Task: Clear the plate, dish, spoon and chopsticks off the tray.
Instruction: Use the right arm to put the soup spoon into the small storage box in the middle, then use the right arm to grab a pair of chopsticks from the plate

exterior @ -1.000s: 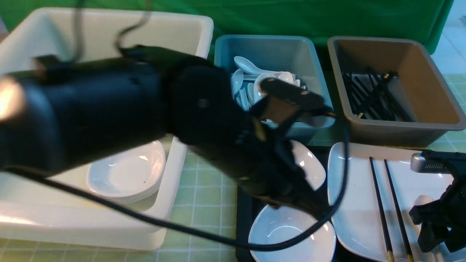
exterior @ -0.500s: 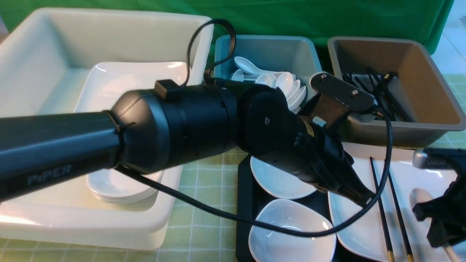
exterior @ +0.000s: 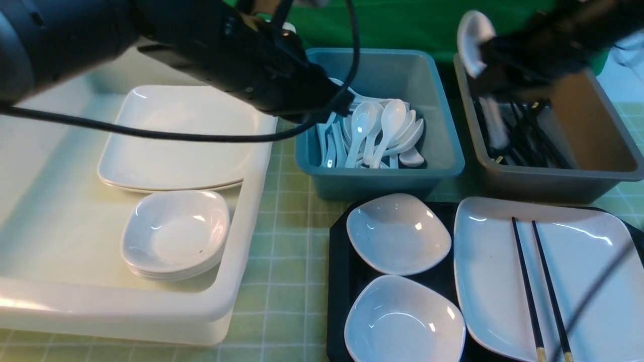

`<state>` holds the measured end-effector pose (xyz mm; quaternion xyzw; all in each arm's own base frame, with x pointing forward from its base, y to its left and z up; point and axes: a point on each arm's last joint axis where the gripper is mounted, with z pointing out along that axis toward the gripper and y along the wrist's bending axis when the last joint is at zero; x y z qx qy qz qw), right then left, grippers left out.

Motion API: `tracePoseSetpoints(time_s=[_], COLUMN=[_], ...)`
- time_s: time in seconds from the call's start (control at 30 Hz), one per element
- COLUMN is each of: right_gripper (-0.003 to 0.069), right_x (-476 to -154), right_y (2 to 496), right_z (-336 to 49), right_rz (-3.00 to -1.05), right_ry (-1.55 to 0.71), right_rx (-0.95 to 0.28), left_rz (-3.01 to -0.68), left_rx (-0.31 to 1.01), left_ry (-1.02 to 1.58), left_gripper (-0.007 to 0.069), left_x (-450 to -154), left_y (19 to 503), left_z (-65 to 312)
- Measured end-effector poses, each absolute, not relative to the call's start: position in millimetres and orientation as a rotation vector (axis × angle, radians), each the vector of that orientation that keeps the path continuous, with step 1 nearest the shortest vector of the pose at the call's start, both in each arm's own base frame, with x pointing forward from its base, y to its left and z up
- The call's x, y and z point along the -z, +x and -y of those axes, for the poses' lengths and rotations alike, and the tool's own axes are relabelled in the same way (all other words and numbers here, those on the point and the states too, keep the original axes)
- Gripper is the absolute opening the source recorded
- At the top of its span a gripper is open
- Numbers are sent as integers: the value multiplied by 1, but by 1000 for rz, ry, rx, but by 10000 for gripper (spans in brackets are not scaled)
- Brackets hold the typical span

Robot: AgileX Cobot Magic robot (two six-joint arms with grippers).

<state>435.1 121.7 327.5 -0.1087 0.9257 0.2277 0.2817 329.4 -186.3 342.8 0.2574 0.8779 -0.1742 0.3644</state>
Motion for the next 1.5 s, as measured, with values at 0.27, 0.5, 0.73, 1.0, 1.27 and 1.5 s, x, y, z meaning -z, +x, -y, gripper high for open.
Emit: tracePoseSetpoints(time_s=[0.27, 0.5, 0.73, 1.0, 1.27, 1.5], right_gripper=[355, 325, 120, 554, 584, 419], right_x=[-301, -319, -320, -224, -164, -161], right_y=[481, 454, 331, 277, 297, 301], right_z=[-166, -141, -92, -76, -80, -81], right_rz=[-2517, -2611, -2798, -2883, -2988, -3000], right_ry=[-315, -367, -365, -251, -197, -192], right_rx=[-684, -406, -130, -102, -70, -65], left_rz=[-2290, -2268, -2153, -2211, -2296, -2293], left_rx=[463, 496, 597, 631, 564, 556], left_ry=[707, 793, 1023, 1166, 1228, 1232], left_gripper=[-20, -20, -20, -20, -20, -20], left_x=[-341, -341, -334, -285, -253, -253], left_y=[322, 307, 259, 235, 240, 240], left_z=[193, 216, 288, 340, 346, 345])
